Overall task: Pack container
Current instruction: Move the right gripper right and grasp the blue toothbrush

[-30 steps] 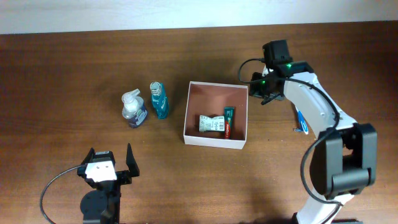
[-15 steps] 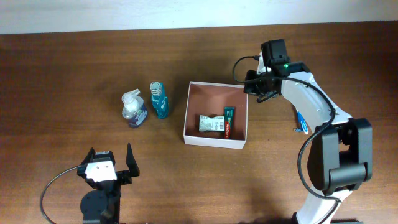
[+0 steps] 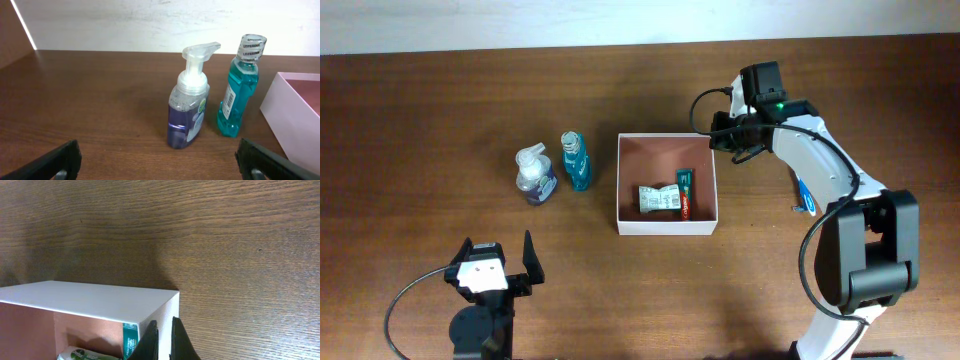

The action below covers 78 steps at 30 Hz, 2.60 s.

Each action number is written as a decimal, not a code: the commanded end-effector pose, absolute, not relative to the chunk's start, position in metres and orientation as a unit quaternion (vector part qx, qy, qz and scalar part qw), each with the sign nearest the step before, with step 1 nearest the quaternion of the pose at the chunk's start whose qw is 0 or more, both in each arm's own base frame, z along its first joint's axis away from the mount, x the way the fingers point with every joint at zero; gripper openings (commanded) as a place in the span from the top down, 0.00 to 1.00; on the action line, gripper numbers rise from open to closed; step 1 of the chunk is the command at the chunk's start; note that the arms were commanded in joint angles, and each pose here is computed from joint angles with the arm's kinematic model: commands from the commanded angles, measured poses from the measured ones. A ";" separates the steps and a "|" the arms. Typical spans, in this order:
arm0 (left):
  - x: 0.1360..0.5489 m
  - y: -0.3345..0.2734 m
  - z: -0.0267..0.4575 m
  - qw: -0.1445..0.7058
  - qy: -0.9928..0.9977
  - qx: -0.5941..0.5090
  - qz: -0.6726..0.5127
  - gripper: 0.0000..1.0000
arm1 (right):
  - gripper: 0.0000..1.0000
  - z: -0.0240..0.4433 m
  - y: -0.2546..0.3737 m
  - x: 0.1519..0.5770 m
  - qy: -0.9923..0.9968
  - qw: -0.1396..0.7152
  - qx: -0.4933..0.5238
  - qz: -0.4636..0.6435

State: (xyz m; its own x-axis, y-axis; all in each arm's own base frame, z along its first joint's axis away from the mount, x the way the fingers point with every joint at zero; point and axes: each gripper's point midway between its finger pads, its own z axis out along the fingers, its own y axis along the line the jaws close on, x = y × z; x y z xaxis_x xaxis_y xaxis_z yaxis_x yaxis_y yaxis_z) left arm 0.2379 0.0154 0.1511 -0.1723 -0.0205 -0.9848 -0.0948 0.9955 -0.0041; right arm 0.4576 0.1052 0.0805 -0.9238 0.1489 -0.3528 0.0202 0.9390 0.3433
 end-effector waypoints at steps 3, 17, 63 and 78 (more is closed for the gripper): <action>0.238 0.014 0.149 0.643 0.765 -0.028 0.029 0.01 | 0.96 0.096 0.060 0.464 0.964 0.212 0.058 0.150; 0.238 0.014 0.149 0.643 0.765 -0.028 0.029 0.01 | 0.96 0.101 -0.089 0.390 0.984 0.129 0.117 0.038; 0.238 0.014 0.149 0.643 0.765 -0.028 0.029 0.01 | 0.59 0.046 -0.066 0.389 0.995 0.081 -0.008 -0.054; 0.238 0.014 0.149 0.643 0.765 -0.028 0.029 0.01 | 0.61 0.011 -0.066 0.395 0.995 0.059 -0.061 -0.054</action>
